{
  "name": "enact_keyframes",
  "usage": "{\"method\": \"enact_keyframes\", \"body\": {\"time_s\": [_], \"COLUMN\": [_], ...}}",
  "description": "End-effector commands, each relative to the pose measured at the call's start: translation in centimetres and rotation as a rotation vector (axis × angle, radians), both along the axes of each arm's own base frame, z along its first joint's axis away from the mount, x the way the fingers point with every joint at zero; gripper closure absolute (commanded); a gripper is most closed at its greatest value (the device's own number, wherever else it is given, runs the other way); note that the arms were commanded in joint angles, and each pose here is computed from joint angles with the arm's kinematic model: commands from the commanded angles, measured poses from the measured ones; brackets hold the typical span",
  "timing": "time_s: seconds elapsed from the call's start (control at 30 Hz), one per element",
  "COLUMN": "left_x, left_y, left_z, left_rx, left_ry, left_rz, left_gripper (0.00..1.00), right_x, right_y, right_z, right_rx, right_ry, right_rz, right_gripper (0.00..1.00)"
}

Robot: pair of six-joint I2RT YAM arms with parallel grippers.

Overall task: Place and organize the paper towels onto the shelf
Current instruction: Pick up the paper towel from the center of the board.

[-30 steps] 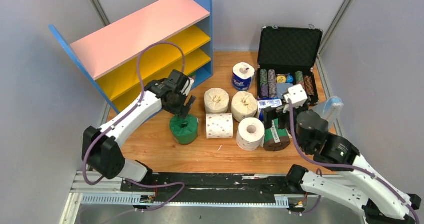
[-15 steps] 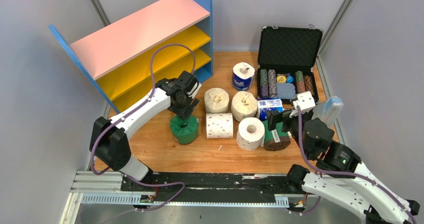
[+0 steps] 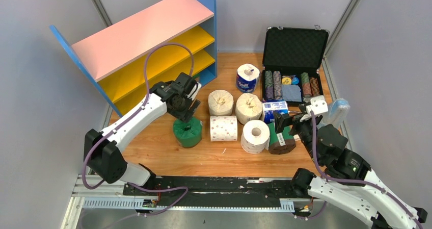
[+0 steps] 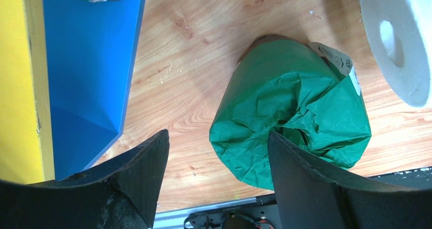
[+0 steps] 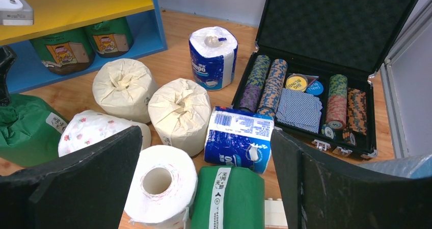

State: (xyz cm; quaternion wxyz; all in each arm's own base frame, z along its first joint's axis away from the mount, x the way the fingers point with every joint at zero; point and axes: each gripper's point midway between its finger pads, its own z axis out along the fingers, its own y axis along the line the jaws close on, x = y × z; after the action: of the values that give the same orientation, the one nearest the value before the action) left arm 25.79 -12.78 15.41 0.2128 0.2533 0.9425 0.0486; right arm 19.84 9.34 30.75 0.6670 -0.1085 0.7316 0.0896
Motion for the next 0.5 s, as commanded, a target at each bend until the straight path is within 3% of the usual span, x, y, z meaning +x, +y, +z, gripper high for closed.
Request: {"method": "enact_keyframes", "body": {"time_s": [0.0,0.47], "left_x": [-0.2,-1.5], "left_y": [0.1,0.1], "left_z": [-1.3,-4.8], "left_rx": [0.025,0.033], "left_ry": [0.031,0.123], "left_rz": [0.007,0.05], "left_gripper": [0.22,0.39], "right_x": [0.1,-0.2], "right_y": [-0.2,-0.7], "right_z": [0.9,1.2], "right_rx": [0.049,0.07], "right_ry": [-0.038,-0.058], "right_rz": [-0.012,-0.016], "right_gripper": [0.0,0.0]}}
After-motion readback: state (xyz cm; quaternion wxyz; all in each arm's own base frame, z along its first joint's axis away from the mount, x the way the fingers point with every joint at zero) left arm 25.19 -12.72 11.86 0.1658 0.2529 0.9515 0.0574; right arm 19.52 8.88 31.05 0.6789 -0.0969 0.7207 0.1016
